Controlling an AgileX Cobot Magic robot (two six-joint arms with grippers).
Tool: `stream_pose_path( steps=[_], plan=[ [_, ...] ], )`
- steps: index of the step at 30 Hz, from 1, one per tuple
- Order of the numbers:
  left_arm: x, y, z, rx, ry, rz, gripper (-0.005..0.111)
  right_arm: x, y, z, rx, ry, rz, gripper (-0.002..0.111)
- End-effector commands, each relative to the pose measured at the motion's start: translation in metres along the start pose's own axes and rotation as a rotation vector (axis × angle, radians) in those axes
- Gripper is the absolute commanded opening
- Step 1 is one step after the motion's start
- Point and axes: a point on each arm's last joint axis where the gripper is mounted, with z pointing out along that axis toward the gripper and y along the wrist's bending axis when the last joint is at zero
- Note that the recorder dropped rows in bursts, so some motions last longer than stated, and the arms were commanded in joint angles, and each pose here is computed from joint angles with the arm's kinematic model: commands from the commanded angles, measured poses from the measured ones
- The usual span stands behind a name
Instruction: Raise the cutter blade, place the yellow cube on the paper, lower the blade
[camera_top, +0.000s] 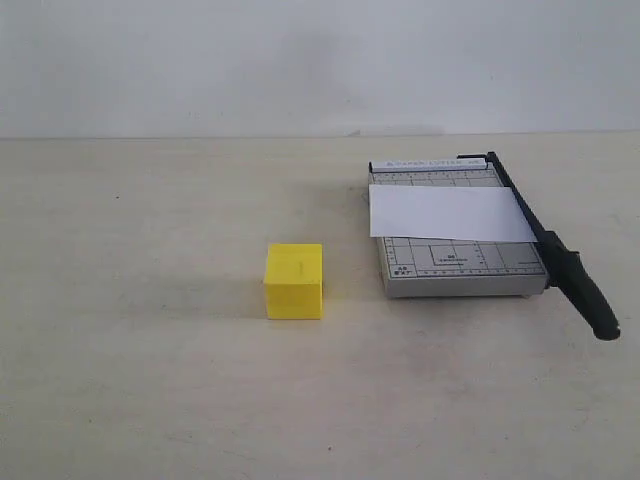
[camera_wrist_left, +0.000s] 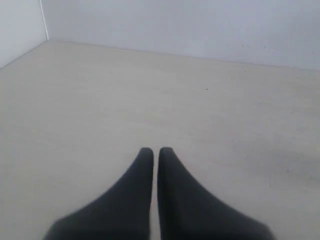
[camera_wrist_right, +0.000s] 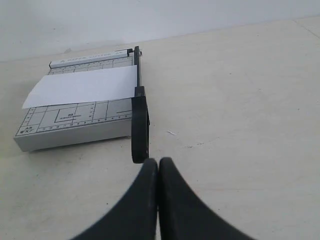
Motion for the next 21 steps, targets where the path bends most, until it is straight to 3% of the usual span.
stream_pose_path(
  steps=[1,14,21],
  plan=[
    [-0.002,0.000,-0.001,0.005,-0.013,-0.004,0.004,-0.001,0.000,-0.001,0.005,-0.010,-0.055,0.000],
    [-0.002,0.000,-0.001,0.005,-0.013,-0.004,0.004,-0.008,0.000,-0.001,0.007,-0.086,-0.069,0.000],
    [-0.002,0.000,-0.001,0.005,-0.013,-0.004,0.004,-0.021,0.003,-0.003,-0.059,-0.224,0.258,0.000]
  ],
)
